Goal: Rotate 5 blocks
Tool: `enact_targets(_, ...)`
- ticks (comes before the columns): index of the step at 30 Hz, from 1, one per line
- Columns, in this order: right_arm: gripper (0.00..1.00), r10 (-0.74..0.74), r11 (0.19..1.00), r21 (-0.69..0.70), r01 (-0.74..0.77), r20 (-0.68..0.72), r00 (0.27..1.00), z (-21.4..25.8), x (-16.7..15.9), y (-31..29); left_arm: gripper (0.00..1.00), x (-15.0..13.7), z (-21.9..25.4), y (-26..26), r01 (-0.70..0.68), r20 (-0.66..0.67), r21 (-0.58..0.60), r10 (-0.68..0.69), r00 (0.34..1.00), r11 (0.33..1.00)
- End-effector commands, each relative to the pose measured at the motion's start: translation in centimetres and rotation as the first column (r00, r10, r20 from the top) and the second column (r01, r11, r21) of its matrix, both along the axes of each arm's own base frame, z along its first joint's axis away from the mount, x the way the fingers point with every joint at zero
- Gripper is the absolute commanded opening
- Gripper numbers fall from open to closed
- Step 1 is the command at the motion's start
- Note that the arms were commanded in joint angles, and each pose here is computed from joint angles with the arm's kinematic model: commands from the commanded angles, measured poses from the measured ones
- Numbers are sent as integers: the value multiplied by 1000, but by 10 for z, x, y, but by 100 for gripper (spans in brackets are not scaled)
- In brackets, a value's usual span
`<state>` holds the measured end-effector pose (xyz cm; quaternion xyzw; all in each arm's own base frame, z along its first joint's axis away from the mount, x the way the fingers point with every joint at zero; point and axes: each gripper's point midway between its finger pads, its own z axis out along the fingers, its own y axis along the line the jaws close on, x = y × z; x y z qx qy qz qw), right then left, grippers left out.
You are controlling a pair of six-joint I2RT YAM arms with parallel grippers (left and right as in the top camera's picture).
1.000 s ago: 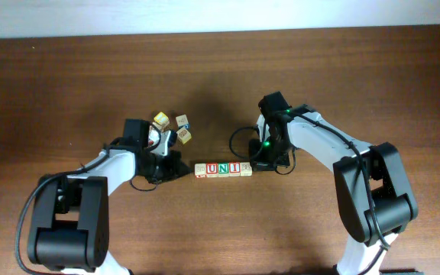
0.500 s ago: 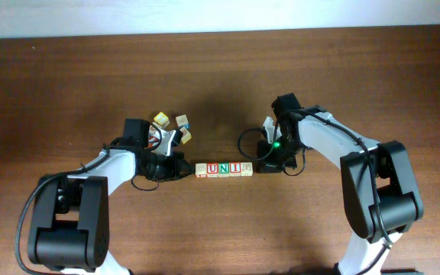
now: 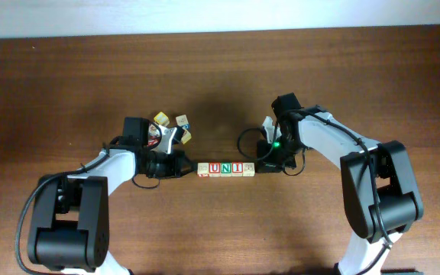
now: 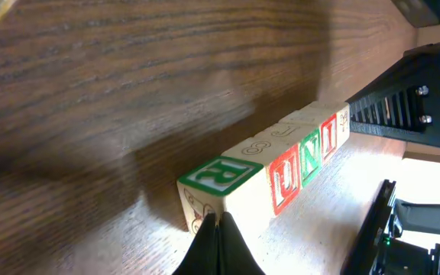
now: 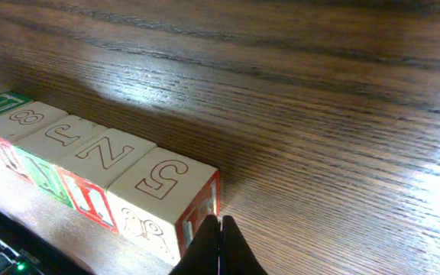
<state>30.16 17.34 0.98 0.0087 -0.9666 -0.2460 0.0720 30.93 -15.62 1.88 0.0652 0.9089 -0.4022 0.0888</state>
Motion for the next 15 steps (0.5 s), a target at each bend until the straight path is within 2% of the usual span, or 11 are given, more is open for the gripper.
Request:
enact_targets(1,4,11,1000,11,-10,-8,1000,-3,-2,1,0,1,-7,8,-34,-41,57,36,999,998)
enact_targets(15,4,11,1000,12,-11,-5,1000,-3,-2,1,0,5,1,0,-29,-24,2,29,999,1000)
